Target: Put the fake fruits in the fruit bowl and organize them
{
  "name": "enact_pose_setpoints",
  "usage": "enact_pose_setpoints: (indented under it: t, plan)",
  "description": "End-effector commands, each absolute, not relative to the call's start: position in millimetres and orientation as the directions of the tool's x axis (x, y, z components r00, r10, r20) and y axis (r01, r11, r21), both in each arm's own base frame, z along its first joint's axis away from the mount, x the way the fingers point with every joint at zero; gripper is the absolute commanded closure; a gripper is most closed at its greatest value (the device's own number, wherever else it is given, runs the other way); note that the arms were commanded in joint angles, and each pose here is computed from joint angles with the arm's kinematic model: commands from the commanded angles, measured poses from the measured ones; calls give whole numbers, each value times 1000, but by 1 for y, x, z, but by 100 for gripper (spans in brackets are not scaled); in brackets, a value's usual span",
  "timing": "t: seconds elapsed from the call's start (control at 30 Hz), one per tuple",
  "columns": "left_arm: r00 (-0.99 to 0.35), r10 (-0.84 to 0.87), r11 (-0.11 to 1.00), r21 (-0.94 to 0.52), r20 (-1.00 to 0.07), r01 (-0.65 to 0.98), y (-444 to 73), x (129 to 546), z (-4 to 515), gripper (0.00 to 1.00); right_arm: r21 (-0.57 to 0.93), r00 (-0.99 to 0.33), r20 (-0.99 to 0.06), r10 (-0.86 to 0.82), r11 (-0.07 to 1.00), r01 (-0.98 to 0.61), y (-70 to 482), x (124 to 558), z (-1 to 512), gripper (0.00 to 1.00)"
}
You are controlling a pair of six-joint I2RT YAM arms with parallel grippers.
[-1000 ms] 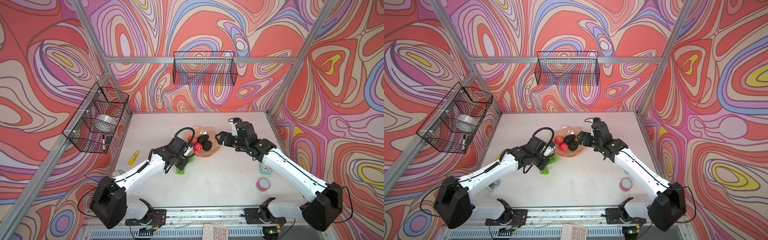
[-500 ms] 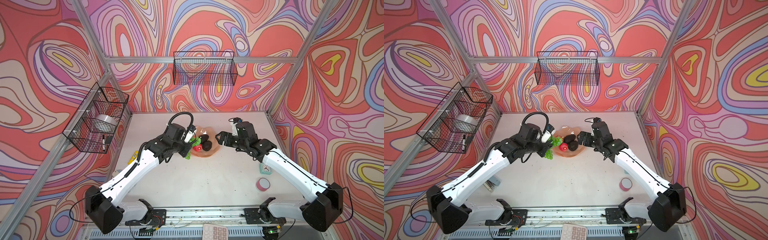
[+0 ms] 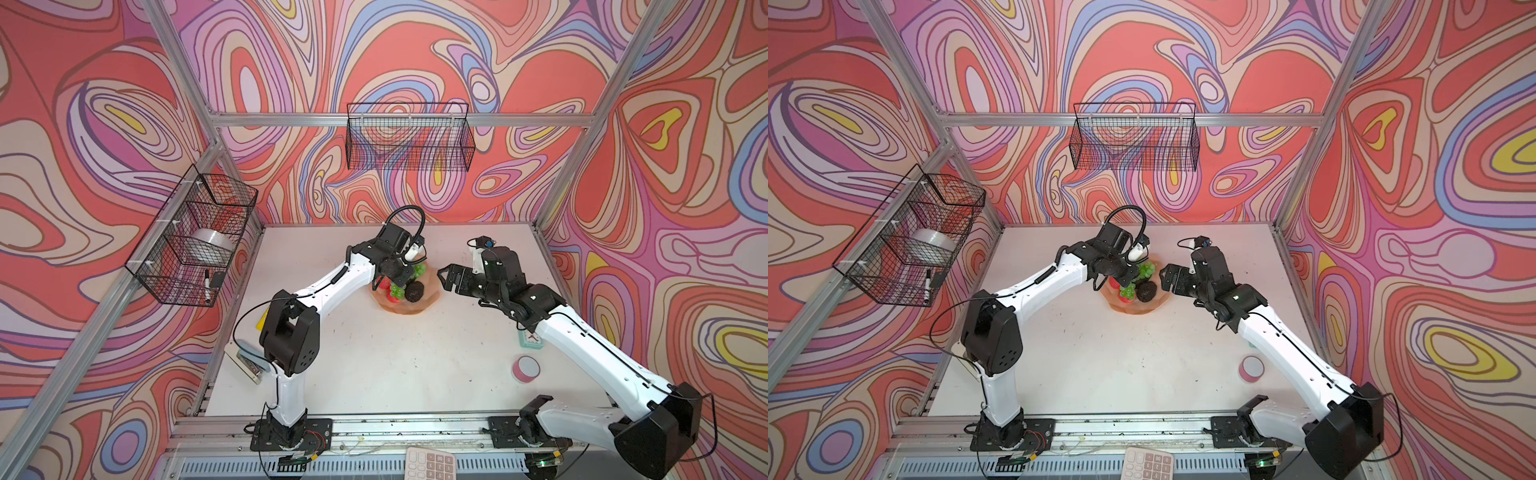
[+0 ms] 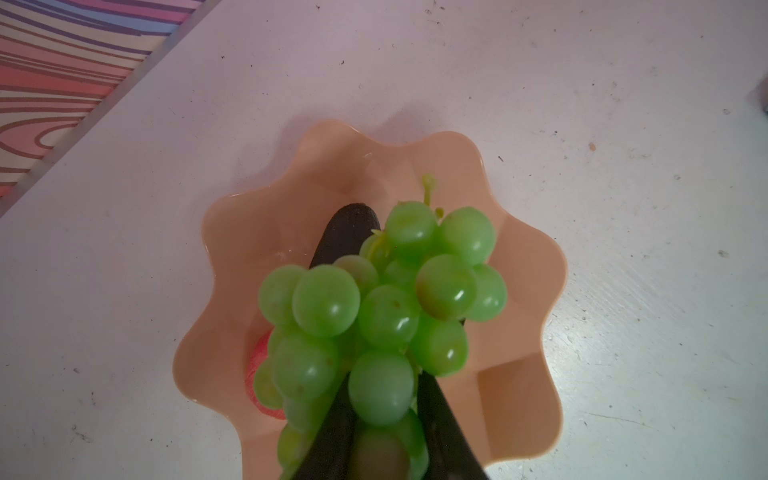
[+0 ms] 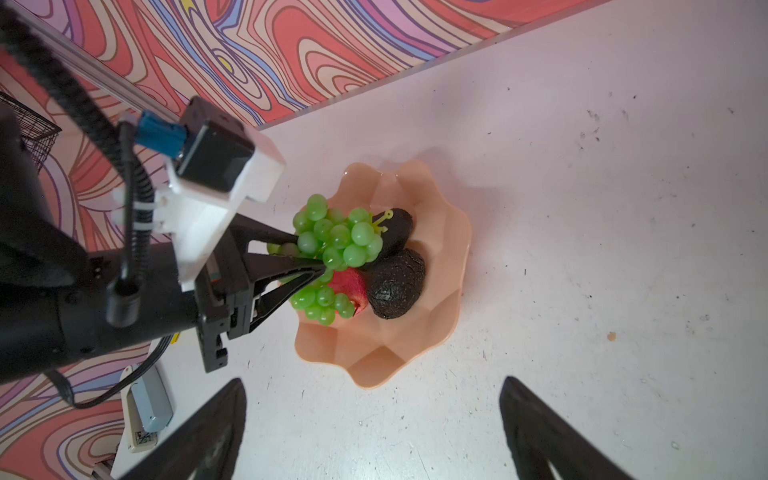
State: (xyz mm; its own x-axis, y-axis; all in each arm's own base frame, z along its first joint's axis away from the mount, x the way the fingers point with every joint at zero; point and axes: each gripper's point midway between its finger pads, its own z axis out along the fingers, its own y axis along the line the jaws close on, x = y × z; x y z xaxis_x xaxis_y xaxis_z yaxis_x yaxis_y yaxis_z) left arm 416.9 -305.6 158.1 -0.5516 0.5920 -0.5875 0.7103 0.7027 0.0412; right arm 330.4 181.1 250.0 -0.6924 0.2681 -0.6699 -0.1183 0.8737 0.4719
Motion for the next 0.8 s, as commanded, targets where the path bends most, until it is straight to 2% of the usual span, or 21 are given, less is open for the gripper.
enact_pose_setpoints:
  t: [0.0, 0.23, 0.53, 0.77]
  plan:
    - [-573, 612, 711, 64, -545, 700, -298, 421, 157, 60, 461, -691, -670, 273, 882, -98, 174, 328, 248, 2]
    - [-602, 597, 730, 49, -530, 681, -298, 425, 146, 41, 458, -686, -674, 276, 884, -94, 172, 329, 248, 2]
    - [-599, 553, 739, 9, -579, 673, -302, 424, 165, 0, 437, -665, -695, 273, 895, -89, 166, 332, 256, 2]
    - [-579, 470, 737, -66, -667, 673, -306, 417, 193, 0, 413, -637, -726, 258, 905, -104, 162, 336, 266, 2]
